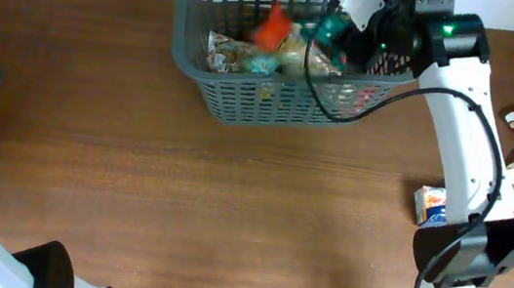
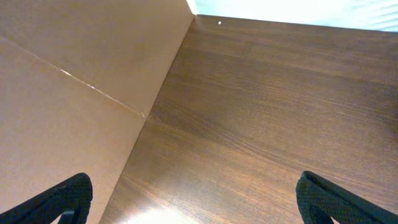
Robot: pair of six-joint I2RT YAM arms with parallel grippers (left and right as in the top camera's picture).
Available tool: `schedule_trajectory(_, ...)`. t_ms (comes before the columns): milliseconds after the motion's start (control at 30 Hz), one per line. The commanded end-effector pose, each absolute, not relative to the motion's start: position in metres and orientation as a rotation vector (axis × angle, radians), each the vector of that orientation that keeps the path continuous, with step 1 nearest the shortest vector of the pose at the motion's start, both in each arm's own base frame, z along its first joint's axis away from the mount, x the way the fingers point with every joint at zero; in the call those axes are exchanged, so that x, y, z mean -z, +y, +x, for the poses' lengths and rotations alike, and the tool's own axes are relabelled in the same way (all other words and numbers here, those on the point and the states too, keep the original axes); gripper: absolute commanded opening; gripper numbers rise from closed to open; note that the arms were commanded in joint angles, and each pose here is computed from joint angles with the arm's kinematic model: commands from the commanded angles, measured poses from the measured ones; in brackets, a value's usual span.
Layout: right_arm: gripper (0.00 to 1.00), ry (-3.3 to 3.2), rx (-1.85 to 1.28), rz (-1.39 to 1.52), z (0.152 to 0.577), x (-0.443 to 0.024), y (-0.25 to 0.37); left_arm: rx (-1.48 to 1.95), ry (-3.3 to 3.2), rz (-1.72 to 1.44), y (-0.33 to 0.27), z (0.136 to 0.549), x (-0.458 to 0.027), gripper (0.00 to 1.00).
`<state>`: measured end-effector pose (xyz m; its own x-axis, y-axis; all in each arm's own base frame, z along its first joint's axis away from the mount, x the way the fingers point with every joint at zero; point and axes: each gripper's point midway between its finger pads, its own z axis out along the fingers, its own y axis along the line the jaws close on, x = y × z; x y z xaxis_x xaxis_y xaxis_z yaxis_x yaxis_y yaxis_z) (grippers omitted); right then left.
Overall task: Pack container
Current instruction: 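Carry the pasta packet with the right gripper and drop it into the basket, then move the right gripper to the cream rice bag and grasp it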
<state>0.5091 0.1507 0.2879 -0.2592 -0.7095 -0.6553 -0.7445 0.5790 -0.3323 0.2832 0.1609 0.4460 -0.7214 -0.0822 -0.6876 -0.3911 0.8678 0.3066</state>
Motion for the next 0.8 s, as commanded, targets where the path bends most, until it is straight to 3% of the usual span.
schedule_trajectory(0, 0.64, 1.932, -0.034, -0.986, 0.498, -0.359, 0.144, -0.566, 2.315, -0.364, 0.161, 0.279, -0.45, 0.99)
schedule_trajectory(233, 0.69, 1.858, -0.036, -0.578, 0.472, -0.463, 0.108, -0.566, 2.315, -0.364, 0.161, 0.279, -0.45, 0.99)
schedule_trajectory(400, 0.79, 1.878, 0.049, -0.178, 0.444, -0.5, 0.041, -0.566, 2.315, -0.364, 0.161, 0.279, -0.45, 0.99)
schedule_trajectory(533, 0.83, 1.977, -0.002, 0.204, 0.417, -0.483, -0.024, -0.566, 2.315, -0.364, 0.161, 0.279, -0.45, 0.99)
schedule_trajectory(767, 0.86, 2.226, 0.144, 0.724, 0.376, -0.393, -0.171, -0.566, 2.315, -0.364, 0.161, 0.279, -0.45, 0.99)
